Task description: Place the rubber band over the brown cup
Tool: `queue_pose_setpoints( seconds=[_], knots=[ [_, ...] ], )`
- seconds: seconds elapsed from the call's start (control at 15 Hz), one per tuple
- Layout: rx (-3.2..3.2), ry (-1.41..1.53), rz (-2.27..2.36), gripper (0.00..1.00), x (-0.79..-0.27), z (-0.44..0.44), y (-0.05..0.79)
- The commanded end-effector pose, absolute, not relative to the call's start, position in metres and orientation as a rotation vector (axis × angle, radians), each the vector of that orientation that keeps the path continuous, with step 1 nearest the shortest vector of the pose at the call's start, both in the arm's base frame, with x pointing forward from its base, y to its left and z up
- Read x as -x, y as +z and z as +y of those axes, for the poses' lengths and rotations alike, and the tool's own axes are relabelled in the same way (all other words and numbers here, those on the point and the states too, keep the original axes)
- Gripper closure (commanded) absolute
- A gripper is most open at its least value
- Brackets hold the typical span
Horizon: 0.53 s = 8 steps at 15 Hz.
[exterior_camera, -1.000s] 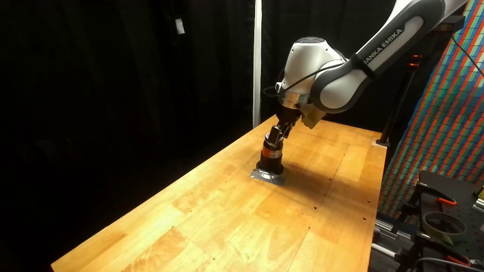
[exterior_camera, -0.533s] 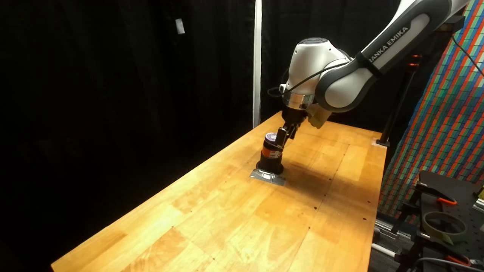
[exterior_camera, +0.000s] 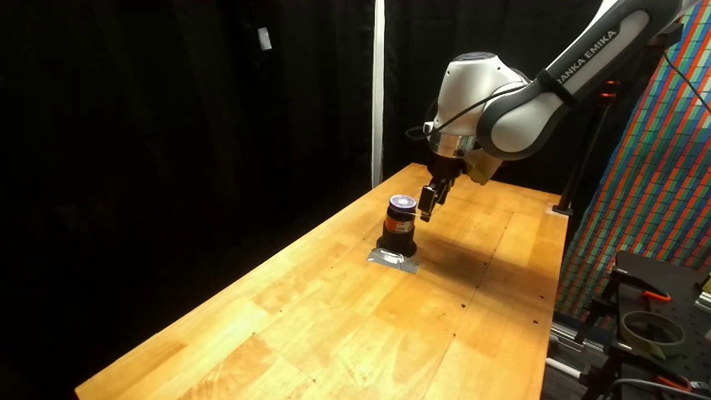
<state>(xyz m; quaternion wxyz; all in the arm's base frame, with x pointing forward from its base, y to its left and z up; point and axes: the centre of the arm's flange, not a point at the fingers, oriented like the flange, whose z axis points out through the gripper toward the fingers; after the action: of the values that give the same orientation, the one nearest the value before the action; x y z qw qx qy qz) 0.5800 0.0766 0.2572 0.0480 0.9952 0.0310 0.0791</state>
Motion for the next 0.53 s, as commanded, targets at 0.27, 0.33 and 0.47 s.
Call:
queue_pose_setpoints(
  seconds=[0.27,0.33,0.47],
  knots=[
    [-3.088,0.488,0.202,0.73,-0.504,0.057,0.265],
    [-3.086,0.572,0.213,0.80,-0.495,0.056,0.265],
    [-3.083,0.752,0.223,0.91,-0.478,0.052,0.264]
  ],
)
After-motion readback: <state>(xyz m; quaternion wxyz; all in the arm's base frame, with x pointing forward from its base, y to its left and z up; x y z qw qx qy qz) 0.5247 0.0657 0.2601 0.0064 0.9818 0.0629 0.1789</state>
